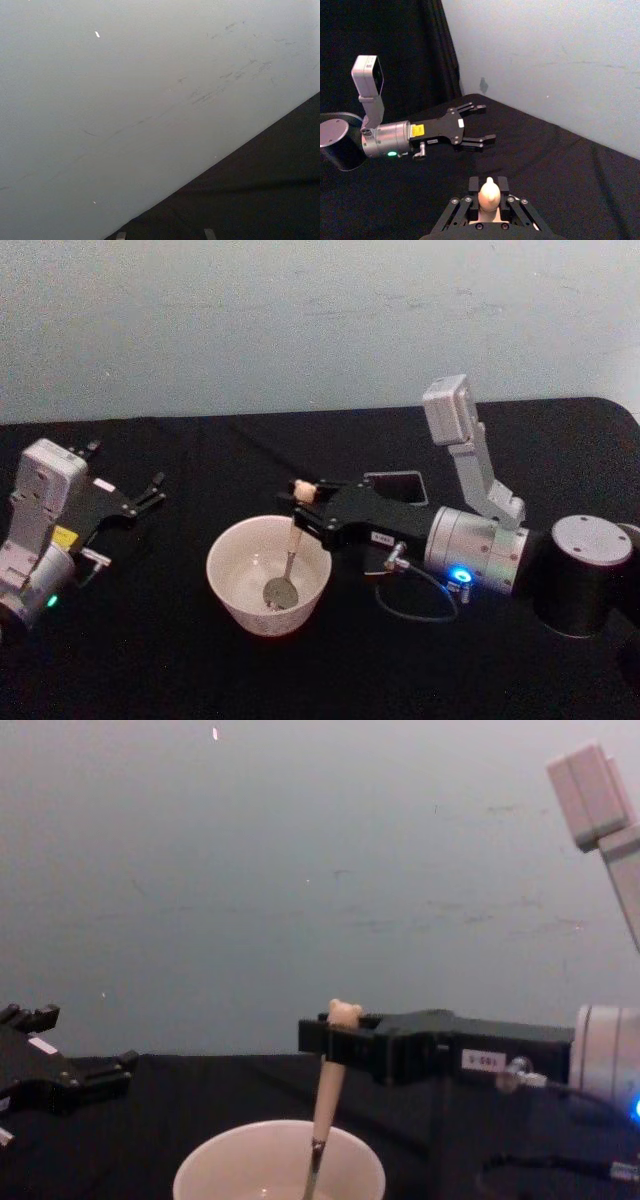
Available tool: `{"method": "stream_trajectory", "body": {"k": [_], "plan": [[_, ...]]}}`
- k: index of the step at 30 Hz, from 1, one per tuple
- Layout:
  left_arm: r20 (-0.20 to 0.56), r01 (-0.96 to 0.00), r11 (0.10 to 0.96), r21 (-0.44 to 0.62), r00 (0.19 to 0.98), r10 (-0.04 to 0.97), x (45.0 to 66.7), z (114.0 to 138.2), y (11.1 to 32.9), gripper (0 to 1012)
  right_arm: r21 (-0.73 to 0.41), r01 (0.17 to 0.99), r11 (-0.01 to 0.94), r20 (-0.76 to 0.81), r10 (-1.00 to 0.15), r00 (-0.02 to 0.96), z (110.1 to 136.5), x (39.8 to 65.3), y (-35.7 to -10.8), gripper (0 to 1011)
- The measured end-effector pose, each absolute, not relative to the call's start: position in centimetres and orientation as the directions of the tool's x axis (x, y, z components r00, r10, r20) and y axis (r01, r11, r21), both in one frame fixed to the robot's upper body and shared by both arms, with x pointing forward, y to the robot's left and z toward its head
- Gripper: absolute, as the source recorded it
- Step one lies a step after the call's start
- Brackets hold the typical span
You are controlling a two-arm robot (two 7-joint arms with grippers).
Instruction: Pick up the stirring spoon with one hand, stir inside the cup, then place it back in its original position.
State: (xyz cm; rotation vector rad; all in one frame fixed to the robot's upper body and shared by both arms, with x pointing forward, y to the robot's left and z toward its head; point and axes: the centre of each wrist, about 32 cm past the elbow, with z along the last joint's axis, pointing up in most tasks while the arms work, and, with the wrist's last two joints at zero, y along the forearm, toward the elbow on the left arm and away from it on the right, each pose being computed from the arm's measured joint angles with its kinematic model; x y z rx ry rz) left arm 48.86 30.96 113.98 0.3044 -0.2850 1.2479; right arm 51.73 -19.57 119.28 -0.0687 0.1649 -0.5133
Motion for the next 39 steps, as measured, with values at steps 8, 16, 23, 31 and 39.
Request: {"method": "stream_trajectory", "body": {"k": [8, 16, 23, 31, 39], "plan": [[0.374, -0.955, 0.287, 0.070, 0.292, 0.880, 48.9, 114.0, 31.0, 1001, -0.127, 0.461, 0.878, -0.142, -0.476, 0.868, 118.5, 51.8, -18.3, 215], [0.374, -0.955, 0.287, 0.070, 0.292, 0.880, 48.9, 114.0, 31.0, 1001, -0.136, 0.465, 0.875, -0.132, -0.481, 0.867, 118.2, 52.5, -16.6, 215], [0.374, -0.955, 0.287, 0.070, 0.292, 0.880, 48.9, 114.0, 31.0, 1001, -0.136, 0.494, 0.858, -0.124, -0.510, 0.851, 118.3, 53.3, -15.3, 215], [0.374, -0.955, 0.287, 0.070, 0.292, 0.880, 48.9, 114.0, 31.0, 1001, -0.130, 0.547, 0.827, -0.115, -0.561, 0.820, 118.4, 54.4, -15.0, 215], [0.374, -0.955, 0.287, 0.070, 0.292, 0.880, 48.9, 114.0, 31.0, 1001, -0.119, 0.596, 0.794, -0.097, -0.606, 0.789, 118.6, 55.3, -16.1, 215]]}}
